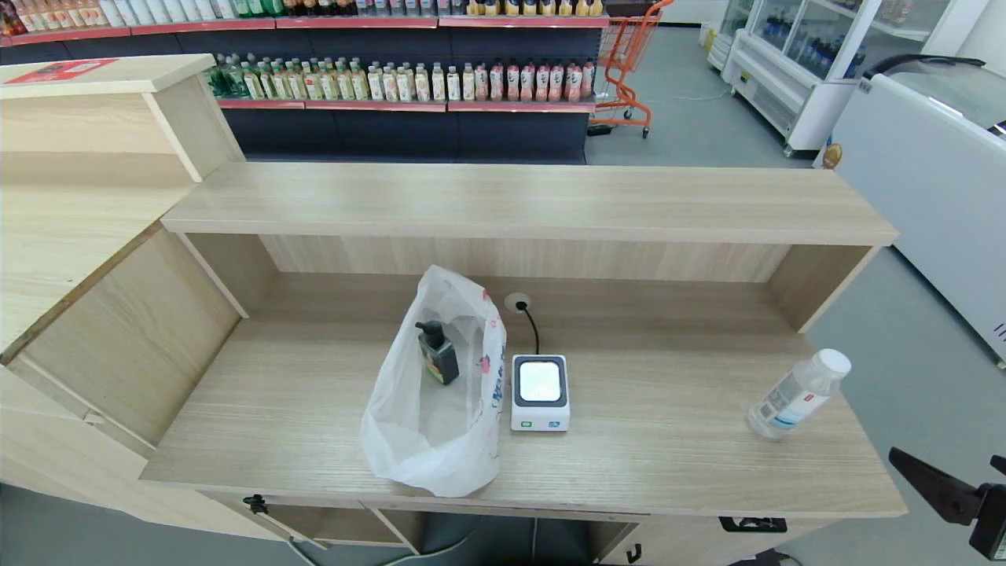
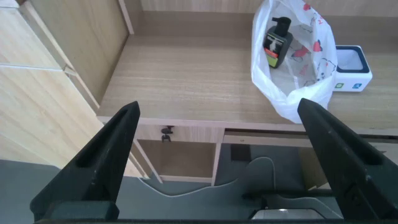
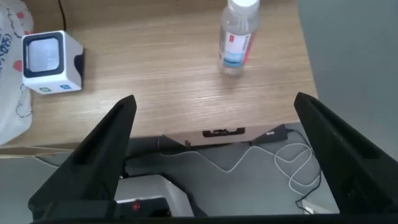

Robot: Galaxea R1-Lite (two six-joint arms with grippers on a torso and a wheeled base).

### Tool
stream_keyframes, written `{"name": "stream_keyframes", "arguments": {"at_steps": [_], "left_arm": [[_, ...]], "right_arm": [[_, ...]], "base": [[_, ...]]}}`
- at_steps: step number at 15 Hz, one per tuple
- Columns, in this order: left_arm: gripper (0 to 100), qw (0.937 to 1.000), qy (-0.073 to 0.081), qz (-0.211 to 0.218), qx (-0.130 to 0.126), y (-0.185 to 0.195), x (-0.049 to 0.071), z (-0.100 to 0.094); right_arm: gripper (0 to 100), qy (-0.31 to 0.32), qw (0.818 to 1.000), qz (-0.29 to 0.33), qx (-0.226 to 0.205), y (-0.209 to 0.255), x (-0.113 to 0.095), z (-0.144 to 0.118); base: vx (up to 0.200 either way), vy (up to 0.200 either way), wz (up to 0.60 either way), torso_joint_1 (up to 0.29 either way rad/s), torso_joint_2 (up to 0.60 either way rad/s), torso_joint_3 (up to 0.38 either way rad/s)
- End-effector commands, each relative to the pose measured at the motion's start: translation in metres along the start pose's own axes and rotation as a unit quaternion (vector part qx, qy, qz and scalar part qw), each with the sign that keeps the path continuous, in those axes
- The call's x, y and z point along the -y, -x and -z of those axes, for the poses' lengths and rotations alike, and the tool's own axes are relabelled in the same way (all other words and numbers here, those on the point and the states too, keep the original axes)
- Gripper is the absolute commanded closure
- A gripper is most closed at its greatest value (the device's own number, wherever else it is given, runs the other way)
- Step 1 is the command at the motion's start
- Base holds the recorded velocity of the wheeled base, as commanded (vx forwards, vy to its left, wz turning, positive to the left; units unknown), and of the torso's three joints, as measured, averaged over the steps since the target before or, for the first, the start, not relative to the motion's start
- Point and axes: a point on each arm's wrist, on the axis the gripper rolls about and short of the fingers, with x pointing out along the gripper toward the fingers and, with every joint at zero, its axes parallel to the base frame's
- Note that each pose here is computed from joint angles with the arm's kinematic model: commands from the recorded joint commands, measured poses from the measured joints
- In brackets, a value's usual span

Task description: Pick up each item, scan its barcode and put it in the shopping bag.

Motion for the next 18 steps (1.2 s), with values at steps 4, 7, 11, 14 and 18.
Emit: {"name": "stream_keyframes", "arguments": {"at_steps": [4,7,11,14,18], "left_arm": [[0,1.0,0.0,0.0,0.0,0.0,0.0,0.0],[0,1.0,0.0,0.0,0.0,0.0,0.0,0.0],[0,1.0,0.002,0.0,0.0,0.0,0.0,0.0],[0,1.0,0.002,0.0,0.0,0.0,0.0,0.0],[0,1.0,0.002,0.0,0.0,0.0,0.0,0.0]], "right_arm": [[0,0.007,1.0,0.015,-0.002,0.001,0.003,0.003],[0,0.006,1.0,0.021,-0.007,0.003,0.004,0.007],[0,0.008,1.0,0.014,-0.016,-0.002,0.004,0.004],[0,0.002,0.997,-0.016,-0.074,-0.036,0.003,-0.005],[0,0.016,0.994,-0.038,-0.101,-0.083,-0.004,0.006]], "base": [[0.0,-0.2,0.0,0.002,0.0,0.0],[0.0,-0.2,0.0,0.001,0.0,0.001],[0.0,-0.15,0.0,-0.002,0.0,-0.001],[0.0,0.0,0.0,0.0,0.0,0.0],[0.0,0.0,0.0,0.0,0.0,0.0]]}}
